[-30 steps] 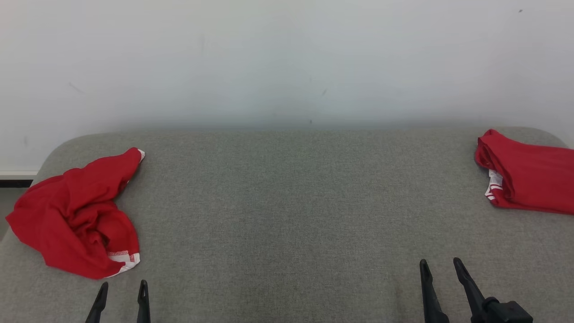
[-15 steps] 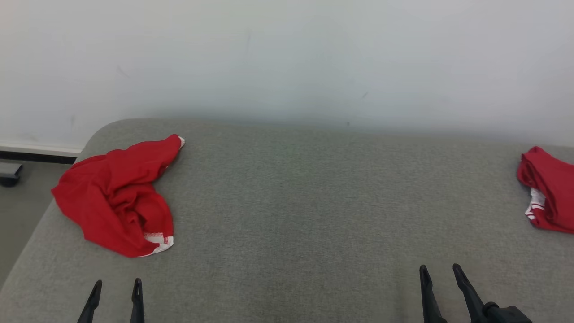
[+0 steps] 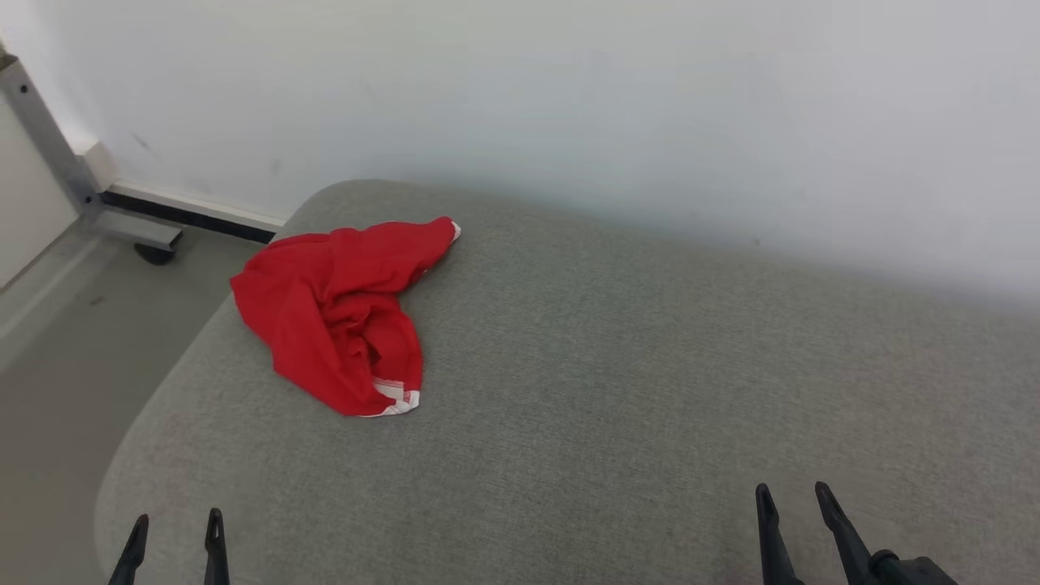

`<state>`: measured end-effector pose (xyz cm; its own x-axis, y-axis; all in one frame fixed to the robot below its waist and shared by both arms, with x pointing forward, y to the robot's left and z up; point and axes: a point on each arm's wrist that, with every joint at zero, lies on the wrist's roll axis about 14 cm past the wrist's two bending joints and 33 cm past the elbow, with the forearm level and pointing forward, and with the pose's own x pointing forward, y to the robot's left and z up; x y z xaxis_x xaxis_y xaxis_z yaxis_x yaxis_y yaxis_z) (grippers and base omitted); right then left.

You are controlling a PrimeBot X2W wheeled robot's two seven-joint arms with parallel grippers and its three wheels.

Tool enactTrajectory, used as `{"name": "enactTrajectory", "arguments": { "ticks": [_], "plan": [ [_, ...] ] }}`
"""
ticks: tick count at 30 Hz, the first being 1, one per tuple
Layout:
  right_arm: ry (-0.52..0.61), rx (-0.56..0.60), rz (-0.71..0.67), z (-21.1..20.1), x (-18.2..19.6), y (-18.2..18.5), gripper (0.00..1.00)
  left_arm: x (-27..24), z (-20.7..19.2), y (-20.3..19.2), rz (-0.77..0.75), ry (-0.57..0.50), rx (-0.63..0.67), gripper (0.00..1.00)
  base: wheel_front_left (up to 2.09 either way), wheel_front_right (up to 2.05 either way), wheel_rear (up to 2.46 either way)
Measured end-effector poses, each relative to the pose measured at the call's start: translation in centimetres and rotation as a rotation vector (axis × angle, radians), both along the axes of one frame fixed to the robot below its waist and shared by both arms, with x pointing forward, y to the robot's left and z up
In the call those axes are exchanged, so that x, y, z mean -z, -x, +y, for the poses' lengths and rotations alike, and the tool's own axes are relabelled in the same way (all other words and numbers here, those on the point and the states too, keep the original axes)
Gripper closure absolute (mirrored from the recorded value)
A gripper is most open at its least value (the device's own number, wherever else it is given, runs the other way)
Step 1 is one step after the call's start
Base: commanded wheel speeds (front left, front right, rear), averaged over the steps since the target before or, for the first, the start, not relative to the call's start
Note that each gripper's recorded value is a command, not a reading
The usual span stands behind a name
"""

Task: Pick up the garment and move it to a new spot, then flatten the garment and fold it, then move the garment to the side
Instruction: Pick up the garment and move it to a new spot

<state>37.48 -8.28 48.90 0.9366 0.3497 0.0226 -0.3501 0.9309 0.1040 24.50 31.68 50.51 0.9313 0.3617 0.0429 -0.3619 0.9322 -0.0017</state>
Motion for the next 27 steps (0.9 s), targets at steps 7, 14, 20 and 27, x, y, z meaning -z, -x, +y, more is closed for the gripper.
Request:
{"name": "enactTrajectory", "arguments": {
  "ticks": [7,14,20,27],
  "plan": [
    [-0.004,-0.095,0.003,3.3,0.0,-0.5,0.00,0.1,2.5,3.5,0.002,0.008,-0.116,0.00,0.00,0.00,0.00],
    [-0.002,-0.149,0.001,5.2,0.0,-0.8,0.00,0.3,3.8,5.8,0.011,0.005,-0.182,0.00,0.00,0.00,0.00],
    [-0.002,-0.172,0.002,6.0,0.0,-0.8,0.00,0.3,4.4,6.9,0.013,0.004,-0.218,0.00,0.00,0.00,0.00],
    [0.001,-0.154,0.001,5.4,0.1,-0.9,0.00,0.5,4.6,6.5,0.017,0.019,-0.222,0.00,0.00,0.00,0.00]
  ]
}}
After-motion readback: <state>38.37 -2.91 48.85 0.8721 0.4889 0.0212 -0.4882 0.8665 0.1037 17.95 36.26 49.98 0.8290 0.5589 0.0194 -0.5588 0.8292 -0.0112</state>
